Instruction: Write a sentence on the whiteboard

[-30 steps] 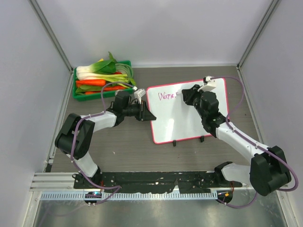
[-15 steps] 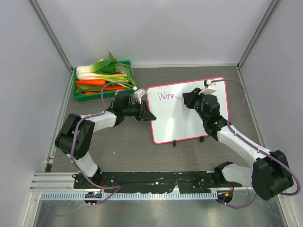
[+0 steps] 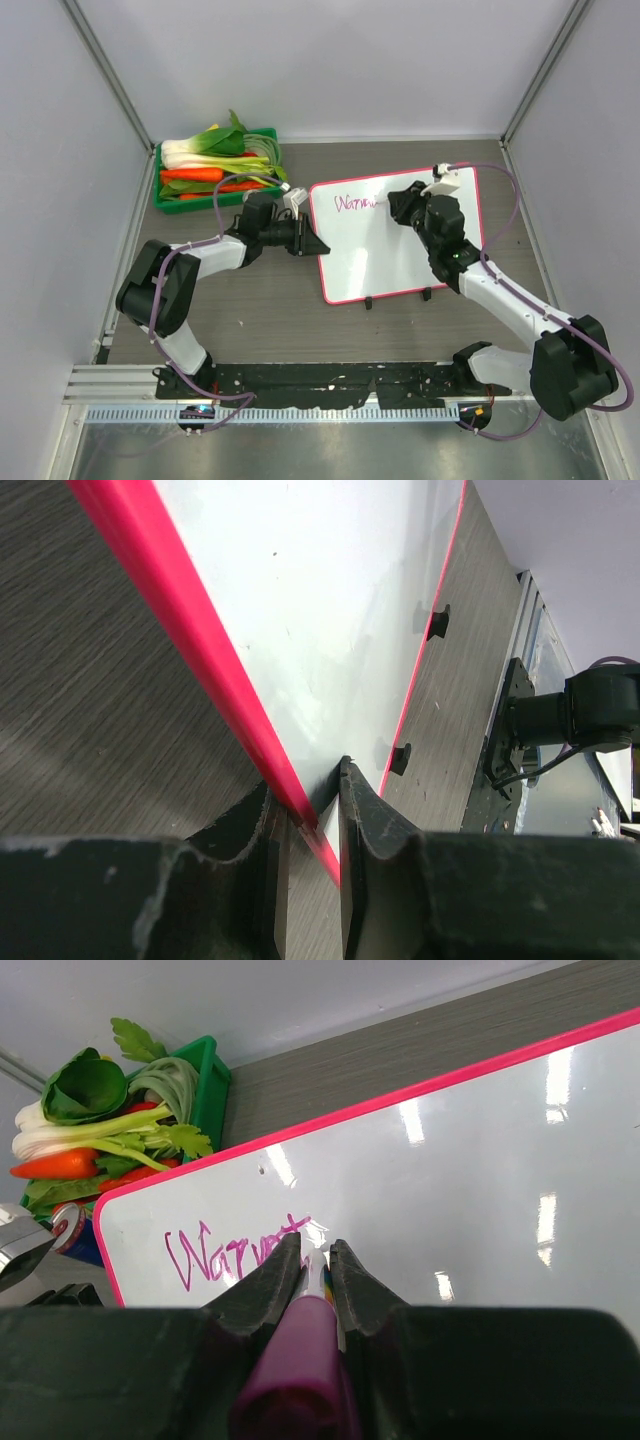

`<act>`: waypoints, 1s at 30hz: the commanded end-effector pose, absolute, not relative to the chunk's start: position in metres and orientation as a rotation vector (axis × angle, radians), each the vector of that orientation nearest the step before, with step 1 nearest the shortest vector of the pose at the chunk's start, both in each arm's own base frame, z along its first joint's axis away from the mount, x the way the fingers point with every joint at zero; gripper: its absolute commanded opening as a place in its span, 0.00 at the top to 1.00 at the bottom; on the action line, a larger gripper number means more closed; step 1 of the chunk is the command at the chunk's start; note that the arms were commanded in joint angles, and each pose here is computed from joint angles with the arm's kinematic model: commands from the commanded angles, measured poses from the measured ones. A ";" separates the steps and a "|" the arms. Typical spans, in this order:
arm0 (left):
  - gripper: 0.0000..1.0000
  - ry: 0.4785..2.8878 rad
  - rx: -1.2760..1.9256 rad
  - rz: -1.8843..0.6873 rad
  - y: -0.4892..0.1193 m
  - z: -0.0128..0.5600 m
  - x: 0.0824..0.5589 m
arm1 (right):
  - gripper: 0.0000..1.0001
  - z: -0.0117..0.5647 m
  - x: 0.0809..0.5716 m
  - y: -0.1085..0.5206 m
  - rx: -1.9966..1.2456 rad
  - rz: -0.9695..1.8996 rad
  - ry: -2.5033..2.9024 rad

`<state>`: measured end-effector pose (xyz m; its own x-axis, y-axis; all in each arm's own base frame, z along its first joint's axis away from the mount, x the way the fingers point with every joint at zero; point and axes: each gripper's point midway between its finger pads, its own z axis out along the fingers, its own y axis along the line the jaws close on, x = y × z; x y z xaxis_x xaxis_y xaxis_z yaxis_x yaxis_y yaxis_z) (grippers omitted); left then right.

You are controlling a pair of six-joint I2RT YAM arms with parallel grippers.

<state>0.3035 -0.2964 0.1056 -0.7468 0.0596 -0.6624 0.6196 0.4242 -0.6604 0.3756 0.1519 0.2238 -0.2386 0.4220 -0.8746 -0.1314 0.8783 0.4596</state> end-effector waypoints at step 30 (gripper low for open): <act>1.00 2.213 0.642 -1.193 -0.291 0.068 0.295 | 0.99 0.256 0.407 0.138 0.287 0.464 1.658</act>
<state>0.3034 -0.2972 0.1058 -0.7462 0.0611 -0.6629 0.6209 0.4229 -0.6600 0.4016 0.1456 0.2441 -0.1893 0.4305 -0.8825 -0.0937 0.8867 0.4527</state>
